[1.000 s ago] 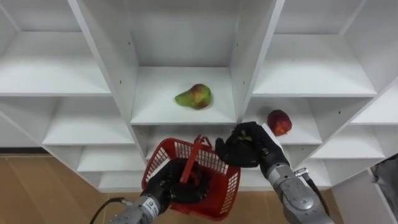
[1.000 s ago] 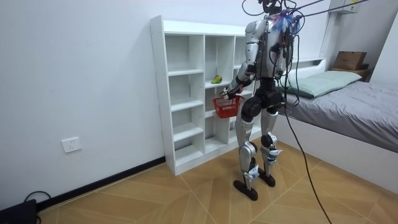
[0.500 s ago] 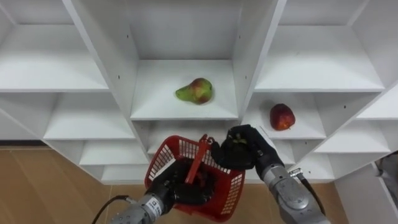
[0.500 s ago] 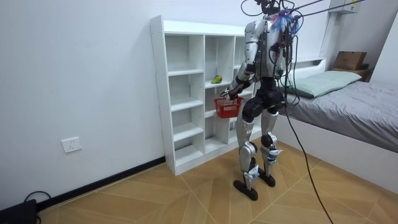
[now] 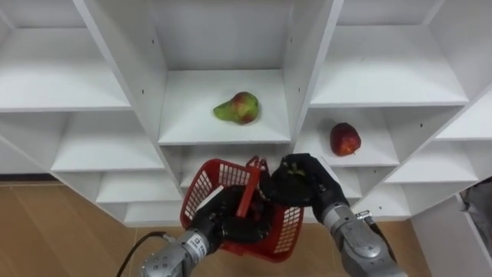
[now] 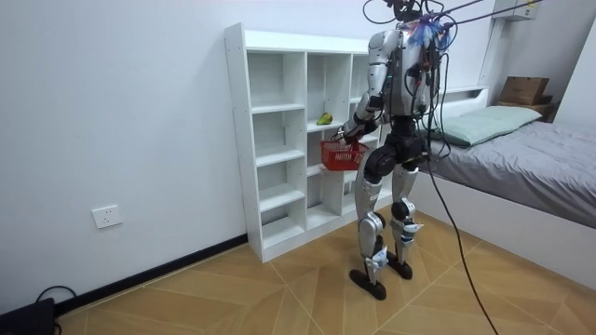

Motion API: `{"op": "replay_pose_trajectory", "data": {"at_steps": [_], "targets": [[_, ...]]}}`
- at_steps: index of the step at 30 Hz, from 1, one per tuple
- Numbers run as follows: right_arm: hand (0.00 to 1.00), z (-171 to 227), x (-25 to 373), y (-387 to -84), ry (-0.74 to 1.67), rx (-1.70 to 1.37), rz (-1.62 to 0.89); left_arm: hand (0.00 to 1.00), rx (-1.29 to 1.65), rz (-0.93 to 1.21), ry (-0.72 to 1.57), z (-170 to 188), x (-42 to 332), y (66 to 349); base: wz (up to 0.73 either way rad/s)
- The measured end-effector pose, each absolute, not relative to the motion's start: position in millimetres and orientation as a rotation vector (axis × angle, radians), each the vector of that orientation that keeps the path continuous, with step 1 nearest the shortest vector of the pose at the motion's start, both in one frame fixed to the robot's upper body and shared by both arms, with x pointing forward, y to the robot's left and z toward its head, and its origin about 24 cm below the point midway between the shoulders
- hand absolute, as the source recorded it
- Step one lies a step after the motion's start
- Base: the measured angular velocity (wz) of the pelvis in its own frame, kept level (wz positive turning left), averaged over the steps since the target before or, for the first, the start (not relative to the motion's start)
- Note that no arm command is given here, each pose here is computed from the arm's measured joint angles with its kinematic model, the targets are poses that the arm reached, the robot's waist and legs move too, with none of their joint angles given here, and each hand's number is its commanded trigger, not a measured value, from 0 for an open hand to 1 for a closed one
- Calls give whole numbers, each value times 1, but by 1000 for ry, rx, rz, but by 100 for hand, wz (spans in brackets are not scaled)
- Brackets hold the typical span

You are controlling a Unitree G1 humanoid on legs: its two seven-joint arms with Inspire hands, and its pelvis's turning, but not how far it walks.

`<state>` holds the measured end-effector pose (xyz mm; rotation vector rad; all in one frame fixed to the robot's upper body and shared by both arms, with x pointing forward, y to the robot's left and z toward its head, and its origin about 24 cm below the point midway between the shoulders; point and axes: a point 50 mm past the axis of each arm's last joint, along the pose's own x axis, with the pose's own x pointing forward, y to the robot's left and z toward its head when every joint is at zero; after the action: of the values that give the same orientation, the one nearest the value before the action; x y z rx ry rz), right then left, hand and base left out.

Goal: Collect fruits from the closet

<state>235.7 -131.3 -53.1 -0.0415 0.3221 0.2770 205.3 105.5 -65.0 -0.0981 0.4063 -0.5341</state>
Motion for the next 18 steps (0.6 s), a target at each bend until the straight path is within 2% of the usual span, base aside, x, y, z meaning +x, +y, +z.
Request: {"op": "replay_pose_trajectory", "data": {"at_steps": [4, 5, 6, 7, 18], "targets": [[100, -52, 237, -132, 321, -26, 273, 100, -100, -536, 395, -63, 206, 105, 0], [86, -52, 237, -131, 320, -23, 276, 100, -99, -538, 393, -62, 207, 104, 0], [59, -52, 237, -128, 319, -16, 279, 100, -99, -539, 392, -62, 207, 104, 0], [0, -52, 237, -128, 318, -17, 280, 100, -99, -538, 391, -62, 207, 104, 0], [0, -51, 239, -129, 315, -16, 285, 100, -98, -540, 389, -61, 207, 104, 0]]}}
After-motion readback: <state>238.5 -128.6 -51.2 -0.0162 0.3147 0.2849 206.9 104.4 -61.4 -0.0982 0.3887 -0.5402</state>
